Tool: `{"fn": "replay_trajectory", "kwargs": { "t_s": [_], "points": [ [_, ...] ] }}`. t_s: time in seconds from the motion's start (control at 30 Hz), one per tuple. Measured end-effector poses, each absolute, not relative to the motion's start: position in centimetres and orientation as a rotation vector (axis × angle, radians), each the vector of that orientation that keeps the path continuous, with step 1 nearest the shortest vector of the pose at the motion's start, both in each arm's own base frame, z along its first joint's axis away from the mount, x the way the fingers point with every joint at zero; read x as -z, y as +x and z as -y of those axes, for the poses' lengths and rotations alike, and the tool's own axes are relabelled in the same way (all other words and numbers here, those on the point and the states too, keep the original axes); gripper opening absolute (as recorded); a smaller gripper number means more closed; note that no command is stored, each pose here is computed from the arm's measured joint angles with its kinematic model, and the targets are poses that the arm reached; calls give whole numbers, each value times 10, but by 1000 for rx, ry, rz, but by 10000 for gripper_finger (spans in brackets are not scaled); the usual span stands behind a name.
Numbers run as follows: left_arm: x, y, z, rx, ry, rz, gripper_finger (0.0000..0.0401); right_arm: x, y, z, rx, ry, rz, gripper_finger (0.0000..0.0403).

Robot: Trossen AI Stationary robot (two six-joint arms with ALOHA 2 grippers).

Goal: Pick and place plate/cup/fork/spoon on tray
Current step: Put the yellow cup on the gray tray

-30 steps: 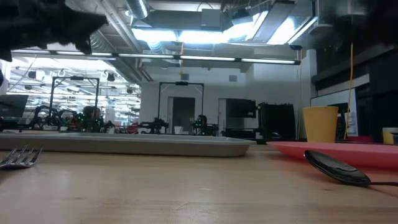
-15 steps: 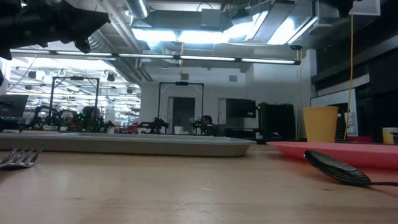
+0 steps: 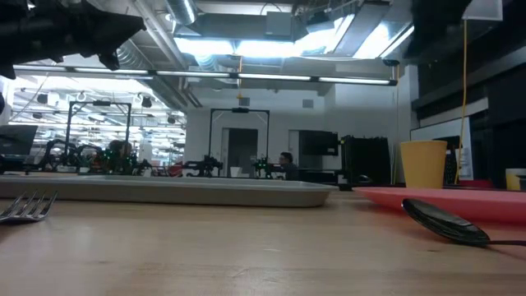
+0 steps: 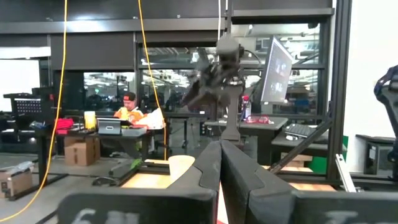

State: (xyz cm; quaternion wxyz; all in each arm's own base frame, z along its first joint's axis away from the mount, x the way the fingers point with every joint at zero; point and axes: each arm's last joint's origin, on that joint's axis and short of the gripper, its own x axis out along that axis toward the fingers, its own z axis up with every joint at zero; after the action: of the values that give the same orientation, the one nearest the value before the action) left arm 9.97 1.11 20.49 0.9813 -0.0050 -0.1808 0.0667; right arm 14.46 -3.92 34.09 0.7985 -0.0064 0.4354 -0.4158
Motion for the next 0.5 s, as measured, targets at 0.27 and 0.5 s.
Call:
{"fn": "replay_trajectory", "kwargs": {
  "t_s": [0.27, 0.5],
  "points": [
    [-207, 99, -11, -133, -13, 388, 0, -310, 165, 70, 712, 159, -1302, 171],
    [-208, 99, -11, -133, -12, 394, 0, -306, 172, 80, 557, 204, -1290, 171]
  ]
}}
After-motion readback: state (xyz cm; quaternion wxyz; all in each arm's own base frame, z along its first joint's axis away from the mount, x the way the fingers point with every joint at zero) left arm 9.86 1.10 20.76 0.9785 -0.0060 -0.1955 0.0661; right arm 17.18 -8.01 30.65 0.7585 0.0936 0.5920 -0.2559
